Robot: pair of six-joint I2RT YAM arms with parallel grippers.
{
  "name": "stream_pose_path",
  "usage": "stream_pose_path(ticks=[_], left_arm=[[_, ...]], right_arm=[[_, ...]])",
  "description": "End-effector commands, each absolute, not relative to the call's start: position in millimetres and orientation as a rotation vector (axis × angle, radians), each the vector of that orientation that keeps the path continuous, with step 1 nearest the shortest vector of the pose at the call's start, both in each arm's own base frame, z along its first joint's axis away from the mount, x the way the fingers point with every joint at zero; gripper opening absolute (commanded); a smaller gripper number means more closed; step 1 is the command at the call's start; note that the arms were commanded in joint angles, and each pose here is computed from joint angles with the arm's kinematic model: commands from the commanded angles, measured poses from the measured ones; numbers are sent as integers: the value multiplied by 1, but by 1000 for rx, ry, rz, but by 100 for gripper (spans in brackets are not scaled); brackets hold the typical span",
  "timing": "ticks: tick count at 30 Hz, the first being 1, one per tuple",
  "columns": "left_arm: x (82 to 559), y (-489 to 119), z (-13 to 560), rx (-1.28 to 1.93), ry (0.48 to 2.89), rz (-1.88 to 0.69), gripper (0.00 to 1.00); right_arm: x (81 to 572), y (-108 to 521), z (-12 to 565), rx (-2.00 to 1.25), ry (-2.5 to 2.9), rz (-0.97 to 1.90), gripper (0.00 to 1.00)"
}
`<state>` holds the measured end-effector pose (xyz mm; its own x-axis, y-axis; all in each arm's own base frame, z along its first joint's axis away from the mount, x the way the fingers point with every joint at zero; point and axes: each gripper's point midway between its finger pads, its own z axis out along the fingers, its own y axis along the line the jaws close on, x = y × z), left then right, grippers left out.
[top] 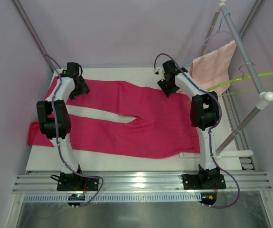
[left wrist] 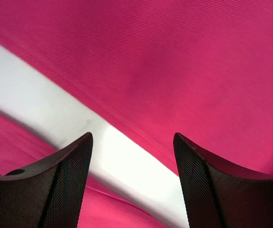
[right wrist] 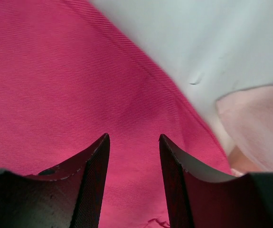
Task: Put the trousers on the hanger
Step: Fold the trousers
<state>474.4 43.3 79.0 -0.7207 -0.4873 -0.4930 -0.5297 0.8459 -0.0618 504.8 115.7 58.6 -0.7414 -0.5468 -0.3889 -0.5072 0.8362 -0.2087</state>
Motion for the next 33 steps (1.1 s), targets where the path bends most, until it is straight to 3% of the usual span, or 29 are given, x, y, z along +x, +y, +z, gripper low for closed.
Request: stream_pose_path(ticks=[1,7,13,22,26,28,31,33], left_arm=[[491,-31,142,-494,2414,18,70],[483,-110,148,-434,2424,-291,69],[464,-145,116,-350,2506,-375,72],[446,-199,85,-160,2559,-532,76],[442,-196,67,-194,2619,-469,76],[439,-190,51,-212,2664,-412,73],[434,-182,38,-222,2708,-343,60],[431,-171,31,-225,2727,-263,36]], right_arm=[[497,148,54,-852,2541,-120,49],[471,186,43,-918,2563,-4,49],[445,224,47,-951,2534,116,49],[437,206,80,-741,2520,7,49],[431,205,96,-742,2489,21,50],[428,207,104,-794,2466,49,50],[419,219,111,-904,2433,151,53],[419,218,116,-927,2427,148,54]])
